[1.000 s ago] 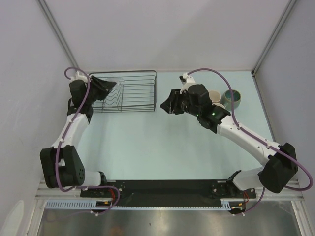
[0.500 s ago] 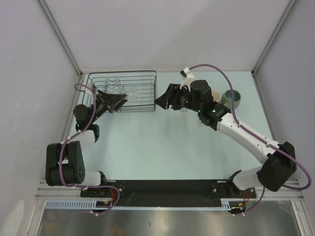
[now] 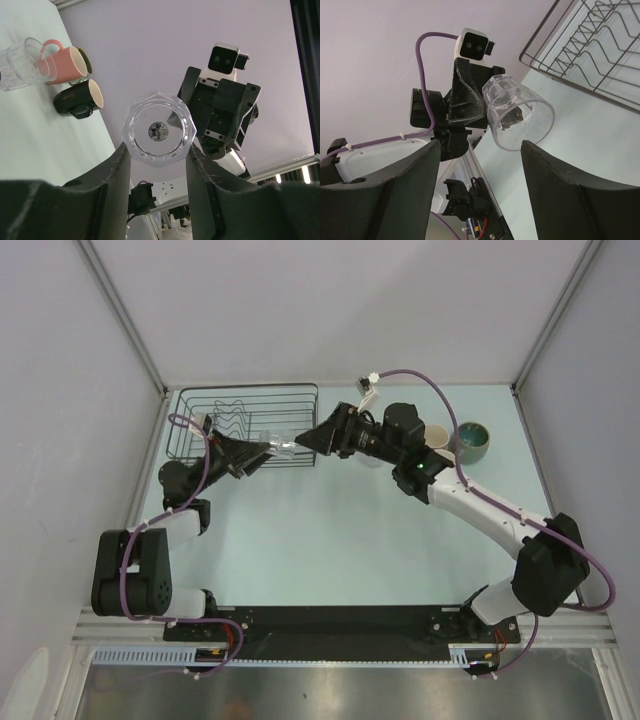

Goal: Unload the cups from the dish rack

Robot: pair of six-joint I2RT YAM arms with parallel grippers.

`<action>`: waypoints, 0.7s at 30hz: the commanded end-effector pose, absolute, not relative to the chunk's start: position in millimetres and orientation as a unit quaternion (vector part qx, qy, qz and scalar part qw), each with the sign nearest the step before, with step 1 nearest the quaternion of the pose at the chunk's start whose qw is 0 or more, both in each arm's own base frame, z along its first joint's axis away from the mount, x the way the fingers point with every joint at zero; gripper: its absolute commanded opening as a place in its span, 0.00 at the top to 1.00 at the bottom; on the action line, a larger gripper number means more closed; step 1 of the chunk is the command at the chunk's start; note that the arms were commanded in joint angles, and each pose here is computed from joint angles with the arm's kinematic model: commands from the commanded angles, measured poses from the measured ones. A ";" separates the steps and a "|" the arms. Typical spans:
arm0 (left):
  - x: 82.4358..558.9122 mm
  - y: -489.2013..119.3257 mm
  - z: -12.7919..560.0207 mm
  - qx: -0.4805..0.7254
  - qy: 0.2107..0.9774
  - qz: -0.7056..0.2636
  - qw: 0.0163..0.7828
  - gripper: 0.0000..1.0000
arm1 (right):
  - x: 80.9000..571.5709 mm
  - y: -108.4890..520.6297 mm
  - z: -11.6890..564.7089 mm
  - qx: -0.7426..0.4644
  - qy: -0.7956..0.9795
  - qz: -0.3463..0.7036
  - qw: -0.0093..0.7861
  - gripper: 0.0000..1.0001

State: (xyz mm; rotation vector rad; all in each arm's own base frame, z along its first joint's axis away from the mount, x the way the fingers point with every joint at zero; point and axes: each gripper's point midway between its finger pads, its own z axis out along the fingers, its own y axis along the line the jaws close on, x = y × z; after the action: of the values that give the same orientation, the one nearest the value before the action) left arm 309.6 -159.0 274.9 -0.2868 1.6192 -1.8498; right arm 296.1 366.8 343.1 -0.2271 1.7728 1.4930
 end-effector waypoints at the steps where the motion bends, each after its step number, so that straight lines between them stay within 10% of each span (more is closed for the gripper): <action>1: 294.8 -163.0 294.6 -0.059 0.598 -0.713 0.360 0.99 | 289.1 387.0 362.5 -0.109 0.668 0.627 0.385 0.30; 16: 294.9 -163.6 293.4 -0.065 0.597 -0.712 0.363 1.00 | 306.7 416.9 352.0 -0.119 0.665 0.641 0.364 0.32; 21: 290.3 -171.3 291.7 -0.058 0.600 -0.716 0.353 1.00 | 311.9 427.8 347.1 -0.124 0.660 0.659 0.340 0.57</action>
State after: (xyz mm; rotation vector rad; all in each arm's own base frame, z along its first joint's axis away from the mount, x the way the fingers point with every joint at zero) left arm 306.0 -162.1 274.6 -0.2813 1.6153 -1.8544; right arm 311.9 418.9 322.4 -0.2735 1.8062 1.6292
